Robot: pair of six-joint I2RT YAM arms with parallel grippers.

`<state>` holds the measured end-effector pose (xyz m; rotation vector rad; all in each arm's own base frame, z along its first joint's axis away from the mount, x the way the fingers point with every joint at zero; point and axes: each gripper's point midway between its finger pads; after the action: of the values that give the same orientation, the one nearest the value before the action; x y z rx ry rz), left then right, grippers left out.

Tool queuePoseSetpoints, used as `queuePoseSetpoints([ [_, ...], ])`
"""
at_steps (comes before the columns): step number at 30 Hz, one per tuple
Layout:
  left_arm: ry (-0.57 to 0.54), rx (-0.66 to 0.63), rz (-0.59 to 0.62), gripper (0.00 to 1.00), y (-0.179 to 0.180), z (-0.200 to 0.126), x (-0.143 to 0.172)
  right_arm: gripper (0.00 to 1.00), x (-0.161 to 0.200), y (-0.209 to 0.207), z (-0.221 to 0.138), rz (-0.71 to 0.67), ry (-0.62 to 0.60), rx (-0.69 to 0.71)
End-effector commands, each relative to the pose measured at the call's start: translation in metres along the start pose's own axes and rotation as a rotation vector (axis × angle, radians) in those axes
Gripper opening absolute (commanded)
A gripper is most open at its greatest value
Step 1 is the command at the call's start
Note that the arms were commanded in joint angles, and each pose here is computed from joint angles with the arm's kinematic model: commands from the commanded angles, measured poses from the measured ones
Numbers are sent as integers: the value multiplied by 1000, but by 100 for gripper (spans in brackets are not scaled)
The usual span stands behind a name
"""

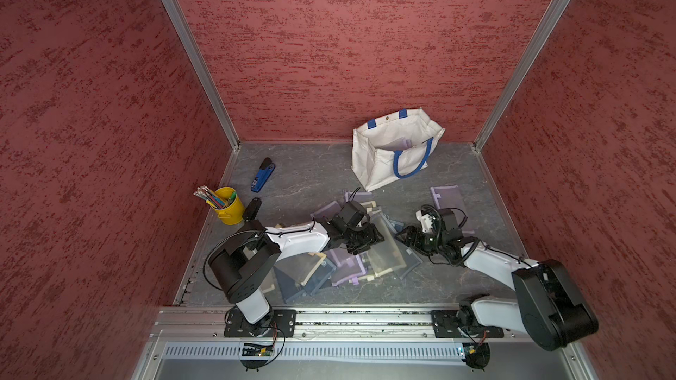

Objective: Put the pencil pouch into the canvas bag
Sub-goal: Pick up the pencil pouch.

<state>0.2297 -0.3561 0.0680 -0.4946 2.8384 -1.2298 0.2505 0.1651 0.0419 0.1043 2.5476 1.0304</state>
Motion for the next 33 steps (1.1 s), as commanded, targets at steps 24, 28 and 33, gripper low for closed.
queuePoseSetpoints([
  [24,-78,484,470,0,-93,-153,-37,76,-44,170,-105,-373,-172,-486],
  [28,-49,597,589,0,-112,-195,-27,77,-58,201,-121,-440,-169,-565],
  [33,14,683,703,0,-130,-221,-7,78,-72,234,-137,-490,-161,-668],
])
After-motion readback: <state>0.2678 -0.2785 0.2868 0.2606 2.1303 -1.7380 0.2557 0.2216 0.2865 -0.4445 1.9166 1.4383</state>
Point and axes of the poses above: each gripper's point midway between its finger pads, its own z axis out along the fingers, its own y axis along the line the jaws close on, x = y × z, and after that the axes turned 8 degrees about -z, right-handed
